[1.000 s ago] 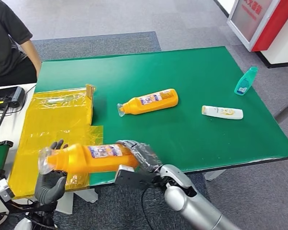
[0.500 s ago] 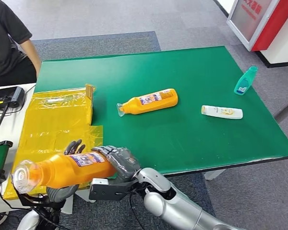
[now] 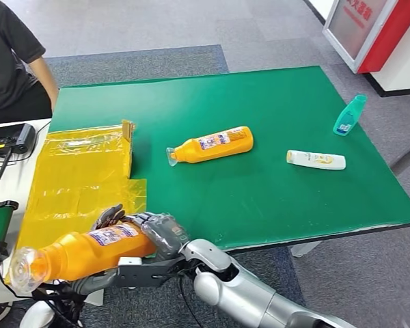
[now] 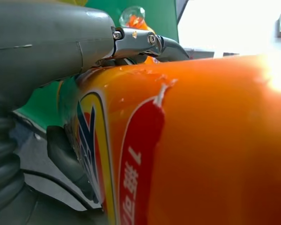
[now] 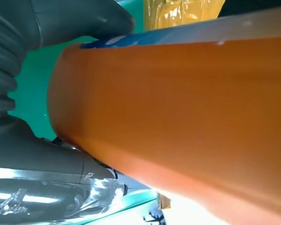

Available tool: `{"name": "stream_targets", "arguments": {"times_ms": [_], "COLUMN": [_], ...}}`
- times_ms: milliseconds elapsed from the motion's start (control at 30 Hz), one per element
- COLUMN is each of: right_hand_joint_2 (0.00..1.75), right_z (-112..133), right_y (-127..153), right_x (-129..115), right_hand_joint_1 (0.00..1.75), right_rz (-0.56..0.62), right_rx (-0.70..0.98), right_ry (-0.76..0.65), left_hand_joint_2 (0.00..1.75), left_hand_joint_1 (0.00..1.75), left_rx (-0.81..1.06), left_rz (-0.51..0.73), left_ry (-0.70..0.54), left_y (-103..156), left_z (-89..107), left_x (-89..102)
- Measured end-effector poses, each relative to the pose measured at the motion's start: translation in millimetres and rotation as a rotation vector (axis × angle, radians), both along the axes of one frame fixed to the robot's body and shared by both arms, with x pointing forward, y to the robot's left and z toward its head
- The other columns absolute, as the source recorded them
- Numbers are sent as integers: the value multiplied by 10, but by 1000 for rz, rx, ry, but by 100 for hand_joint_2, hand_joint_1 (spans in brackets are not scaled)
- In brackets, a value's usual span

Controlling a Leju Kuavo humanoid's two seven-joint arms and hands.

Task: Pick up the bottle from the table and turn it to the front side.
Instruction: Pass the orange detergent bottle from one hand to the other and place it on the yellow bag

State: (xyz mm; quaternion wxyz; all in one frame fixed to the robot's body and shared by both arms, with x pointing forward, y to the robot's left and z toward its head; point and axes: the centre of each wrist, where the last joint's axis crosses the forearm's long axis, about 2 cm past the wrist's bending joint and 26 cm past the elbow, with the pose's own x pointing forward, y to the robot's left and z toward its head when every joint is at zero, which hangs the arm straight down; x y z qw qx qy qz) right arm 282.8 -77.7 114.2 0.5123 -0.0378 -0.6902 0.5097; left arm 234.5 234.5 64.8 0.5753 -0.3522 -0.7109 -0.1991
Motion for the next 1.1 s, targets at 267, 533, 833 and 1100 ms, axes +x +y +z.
{"name": "stream_targets", "arguments": {"times_ms": [267, 533, 833, 1100], "right_hand_joint_2": [175, 175, 175, 175], "right_z": [-45, -83, -116, -272], "right_y": [11, -17, -38, -160], "right_x": [22, 4, -33, -150], "right_hand_joint_1": [175, 175, 0, 0], "right_rz": [-20, -42, -53, -128], "right_rx": [-18, -31, -22, -19], "right_ry": [2, 11, 17, 77], "left_hand_joint_2": [175, 175, 175, 175], "left_hand_joint_1": [146, 175, 175, 175], "left_rx": [108, 161, 134, 176], "left_rz": [85, 191, 272, 522], "left_ry": [-107, -220, -326, -481], "left_y": [-53, -102, -141, -158], "left_z": [112, 191, 275, 509], "left_x": [-25, -62, -77, -48]}}
